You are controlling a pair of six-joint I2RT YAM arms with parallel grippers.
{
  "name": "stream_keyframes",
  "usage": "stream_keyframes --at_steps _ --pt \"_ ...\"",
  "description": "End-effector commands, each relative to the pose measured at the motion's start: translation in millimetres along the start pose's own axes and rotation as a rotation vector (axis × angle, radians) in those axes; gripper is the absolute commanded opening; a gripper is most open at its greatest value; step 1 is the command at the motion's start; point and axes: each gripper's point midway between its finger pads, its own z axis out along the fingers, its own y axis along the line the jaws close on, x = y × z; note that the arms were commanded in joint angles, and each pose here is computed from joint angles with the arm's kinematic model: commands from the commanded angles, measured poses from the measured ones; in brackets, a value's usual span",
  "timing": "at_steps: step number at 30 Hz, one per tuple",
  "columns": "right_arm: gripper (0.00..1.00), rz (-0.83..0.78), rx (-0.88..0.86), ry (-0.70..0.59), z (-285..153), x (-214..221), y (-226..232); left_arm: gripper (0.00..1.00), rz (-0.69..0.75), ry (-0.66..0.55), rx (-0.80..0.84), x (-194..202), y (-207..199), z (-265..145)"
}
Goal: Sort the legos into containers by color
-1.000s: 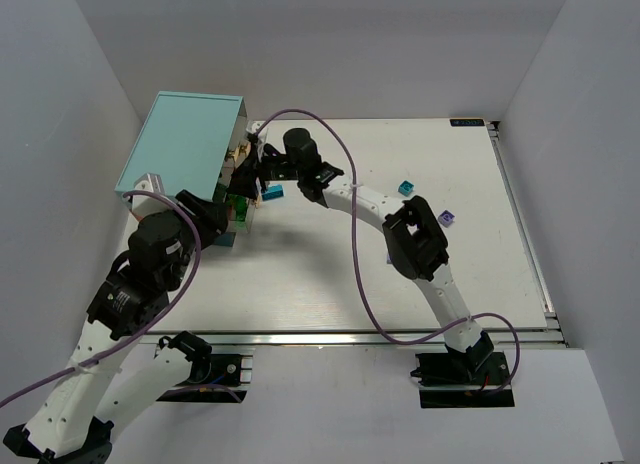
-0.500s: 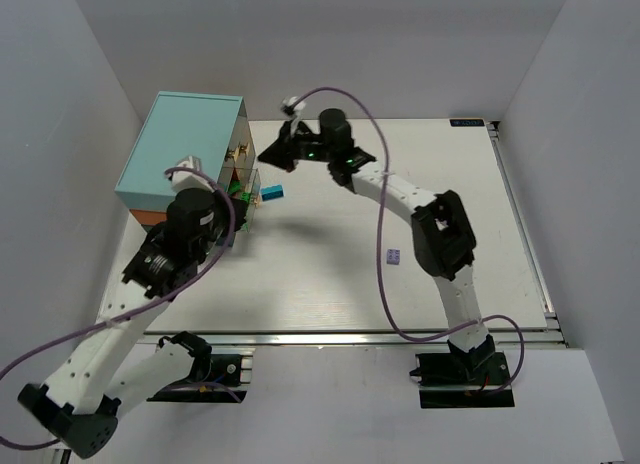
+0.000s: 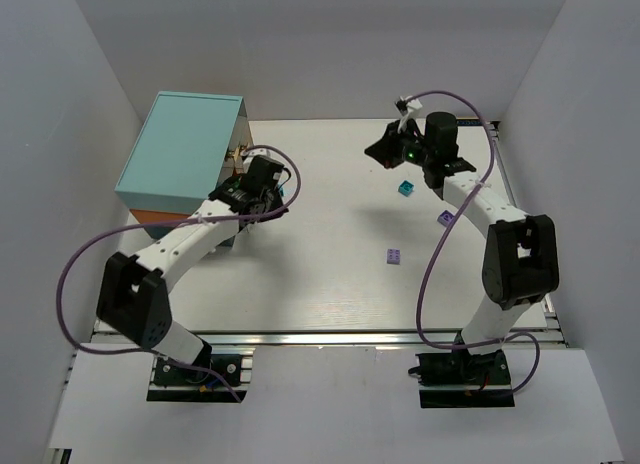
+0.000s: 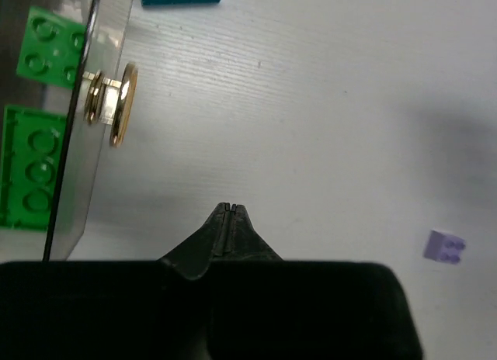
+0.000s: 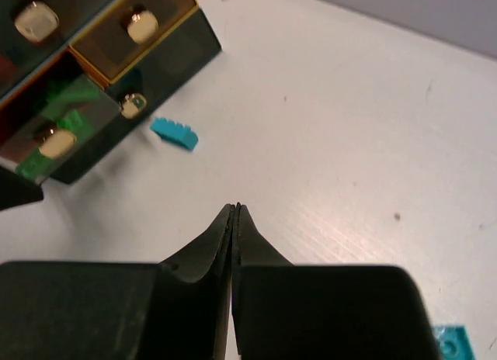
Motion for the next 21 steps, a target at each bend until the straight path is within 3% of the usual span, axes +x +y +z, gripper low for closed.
stream_keyframes --at_steps 1,10,21 --pt "0.0 -0.026 -0.001 -0.003 -18.7 -0.8 6.3 0.07 0.108 -0.029 -0.089 -23.4 9.0 6.5" --pt "0.0 0.018 0.053 0.019 -44.0 10.6 -17.0 0.31 0.35 -0.013 -0.344 -39.5 47.3 44.3" --pt "0.0 0.04 0.076 0.041 -56.2 18.0 -33.9 0.71 0.345 -0.003 -0.437 -60.8 74.7 55.2"
